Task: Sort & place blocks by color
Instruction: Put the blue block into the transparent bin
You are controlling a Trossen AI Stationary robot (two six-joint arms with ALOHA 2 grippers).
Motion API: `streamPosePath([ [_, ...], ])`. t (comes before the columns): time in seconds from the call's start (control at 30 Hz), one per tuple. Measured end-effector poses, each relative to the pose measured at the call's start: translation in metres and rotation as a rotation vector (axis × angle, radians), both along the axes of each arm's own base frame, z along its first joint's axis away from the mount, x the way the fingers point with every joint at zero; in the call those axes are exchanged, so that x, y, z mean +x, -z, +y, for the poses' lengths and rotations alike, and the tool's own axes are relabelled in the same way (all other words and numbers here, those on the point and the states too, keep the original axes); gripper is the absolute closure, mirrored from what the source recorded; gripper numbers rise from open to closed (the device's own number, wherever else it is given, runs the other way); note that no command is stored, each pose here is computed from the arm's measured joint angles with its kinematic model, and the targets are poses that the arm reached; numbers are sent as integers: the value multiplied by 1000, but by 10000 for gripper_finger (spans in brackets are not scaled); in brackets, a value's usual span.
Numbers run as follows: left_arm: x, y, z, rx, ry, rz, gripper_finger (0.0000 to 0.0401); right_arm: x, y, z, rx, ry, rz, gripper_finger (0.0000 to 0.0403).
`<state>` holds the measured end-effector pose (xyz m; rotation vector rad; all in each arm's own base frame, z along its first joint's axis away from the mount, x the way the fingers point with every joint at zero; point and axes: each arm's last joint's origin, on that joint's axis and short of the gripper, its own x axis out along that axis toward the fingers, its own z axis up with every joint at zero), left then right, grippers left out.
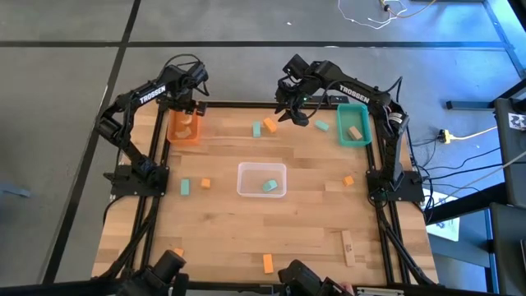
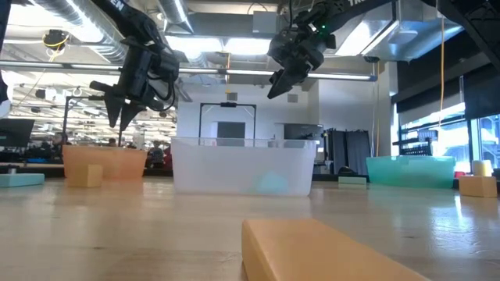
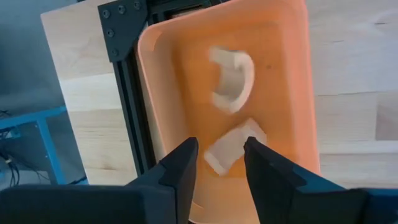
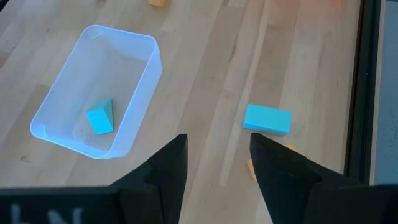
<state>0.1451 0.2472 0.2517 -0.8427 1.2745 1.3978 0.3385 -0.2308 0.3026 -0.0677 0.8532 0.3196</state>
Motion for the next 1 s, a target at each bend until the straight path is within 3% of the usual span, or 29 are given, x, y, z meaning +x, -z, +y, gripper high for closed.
streamPosePath([
  [0.3,1,0,0,-25,39,-19,274,1,0,1,-2,-7,-2,228],
  [0.63,25,1,-20,-185,380,-125,274,9,0,12,-5,-32,-6,228],
  [1.0,69,0,-92,-504,812,-122,273,8,4,26,26,-34,103,228],
])
